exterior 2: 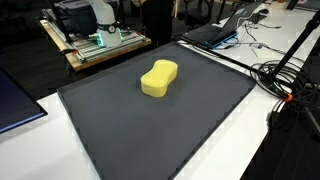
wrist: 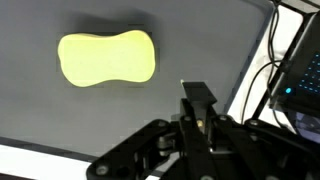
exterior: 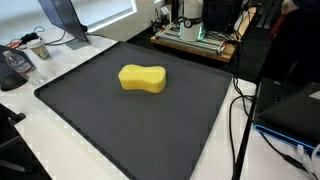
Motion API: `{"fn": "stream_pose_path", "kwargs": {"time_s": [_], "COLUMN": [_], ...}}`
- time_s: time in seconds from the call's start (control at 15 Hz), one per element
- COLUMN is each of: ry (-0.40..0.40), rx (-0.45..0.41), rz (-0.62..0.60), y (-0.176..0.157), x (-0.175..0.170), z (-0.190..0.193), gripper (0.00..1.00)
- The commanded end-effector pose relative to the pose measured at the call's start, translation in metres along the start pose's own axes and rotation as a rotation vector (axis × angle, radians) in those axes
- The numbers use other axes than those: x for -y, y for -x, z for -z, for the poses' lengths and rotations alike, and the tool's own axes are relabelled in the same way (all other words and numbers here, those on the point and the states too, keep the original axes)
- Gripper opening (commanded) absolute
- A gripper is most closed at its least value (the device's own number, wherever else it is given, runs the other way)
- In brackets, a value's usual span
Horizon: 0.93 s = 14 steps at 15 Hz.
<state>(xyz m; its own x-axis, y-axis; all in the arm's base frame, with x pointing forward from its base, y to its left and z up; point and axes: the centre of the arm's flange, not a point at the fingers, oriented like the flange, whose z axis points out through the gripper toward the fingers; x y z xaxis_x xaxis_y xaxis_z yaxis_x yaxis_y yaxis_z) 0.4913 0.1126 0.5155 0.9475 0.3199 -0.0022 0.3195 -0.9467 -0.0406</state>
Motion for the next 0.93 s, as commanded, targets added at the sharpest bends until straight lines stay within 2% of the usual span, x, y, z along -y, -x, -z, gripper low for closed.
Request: {"fn": "stream_pose_path", "kwargs": {"time_s": [0.0, 0.13, 0.2, 0.4, 0.8, 0.87], "ry": [0.122, 0.136, 0.107, 0.113, 0.116, 0.136], "rx": [0.072, 0.076, 0.053, 0.063, 0.064, 0.073], "rz": [-0.004, 0.059, 0.029, 0.055, 0.054, 0.011], "y": [-0.049, -0.061, -0.038, -0.052, -0.053, -0.057], "x": [0.014, 0.028, 0.02, 0.029, 0.028, 0.028], "z": [-0.002, -0.008, -0.015, -0.02, -0.017, -0.02], "gripper": [0.03, 0.03, 0.13, 0.13, 0.13, 0.03]}}
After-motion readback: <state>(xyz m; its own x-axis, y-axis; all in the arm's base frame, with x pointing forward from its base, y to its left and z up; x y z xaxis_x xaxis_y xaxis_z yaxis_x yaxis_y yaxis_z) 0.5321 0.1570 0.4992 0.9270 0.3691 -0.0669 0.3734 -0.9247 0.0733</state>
